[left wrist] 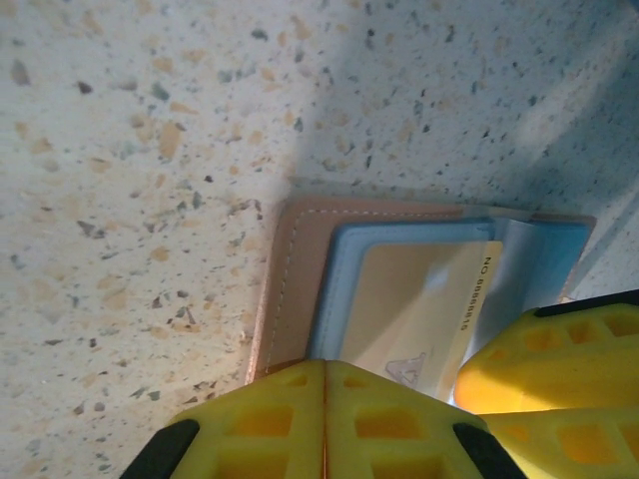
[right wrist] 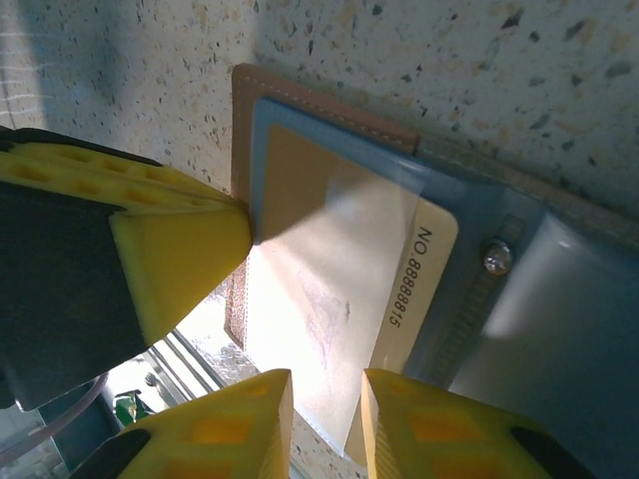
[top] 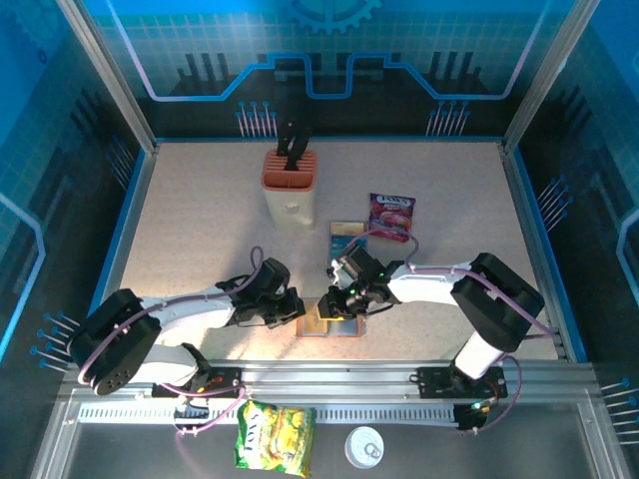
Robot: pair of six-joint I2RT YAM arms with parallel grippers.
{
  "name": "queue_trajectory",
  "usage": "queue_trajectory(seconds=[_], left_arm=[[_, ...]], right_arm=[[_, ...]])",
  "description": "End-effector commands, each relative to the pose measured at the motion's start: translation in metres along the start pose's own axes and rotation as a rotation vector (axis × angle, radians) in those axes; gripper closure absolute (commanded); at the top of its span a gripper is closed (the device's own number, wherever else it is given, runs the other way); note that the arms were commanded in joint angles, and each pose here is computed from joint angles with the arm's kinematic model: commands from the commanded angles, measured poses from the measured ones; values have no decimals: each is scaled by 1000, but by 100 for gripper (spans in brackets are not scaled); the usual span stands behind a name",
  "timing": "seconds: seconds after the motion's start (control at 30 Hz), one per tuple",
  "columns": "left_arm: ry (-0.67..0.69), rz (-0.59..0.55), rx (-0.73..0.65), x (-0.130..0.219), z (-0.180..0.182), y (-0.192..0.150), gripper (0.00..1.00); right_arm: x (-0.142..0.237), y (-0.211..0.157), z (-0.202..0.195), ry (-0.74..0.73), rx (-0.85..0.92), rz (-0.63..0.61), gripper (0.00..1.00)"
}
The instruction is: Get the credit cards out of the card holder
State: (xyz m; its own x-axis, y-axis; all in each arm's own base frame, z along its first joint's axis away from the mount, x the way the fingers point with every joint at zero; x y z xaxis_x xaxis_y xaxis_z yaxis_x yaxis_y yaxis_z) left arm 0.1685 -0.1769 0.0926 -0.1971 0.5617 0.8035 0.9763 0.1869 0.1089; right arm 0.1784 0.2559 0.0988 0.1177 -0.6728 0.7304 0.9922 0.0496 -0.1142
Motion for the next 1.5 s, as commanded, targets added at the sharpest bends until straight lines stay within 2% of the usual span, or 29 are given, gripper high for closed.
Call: queue_trajectory(seconds=[0.0, 0.57, 0.9, 1.2, 1.47], left_arm=[[18, 35, -14, -4, 8, -4, 93], [51, 45, -15, -4, 12, -6, 93], [48, 32, -20, 0, 8, -4, 93], [0, 20, -52, 13, -12, 4, 93], [-17, 39, -65, 13, -20, 1, 93]], right_arm=[[-6, -1, 5, 17, 7, 19, 76], [-1, -5, -9, -115, -11, 12, 76], [6, -5, -1, -114, 10, 8, 76], [19, -6, 10, -75, 44, -21, 76], [21, -6, 3, -93, 34, -21, 76]])
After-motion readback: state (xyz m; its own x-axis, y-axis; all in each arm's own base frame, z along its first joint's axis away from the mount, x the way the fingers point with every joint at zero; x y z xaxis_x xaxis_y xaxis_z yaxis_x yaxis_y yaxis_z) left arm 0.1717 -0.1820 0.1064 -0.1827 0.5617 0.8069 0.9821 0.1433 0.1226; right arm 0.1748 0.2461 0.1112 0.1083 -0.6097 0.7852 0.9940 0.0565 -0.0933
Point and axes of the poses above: each hand's point on the last joint's axis, 136 mm out from that joint toward the fingers, its own x axis back along the fingers, its own z axis along the line the jaws close on, y = z × x, the point moved 9 cm from there along x, back along the fingers, and after that the axes turned 10 degrees about -x, right-handed, at the moved point
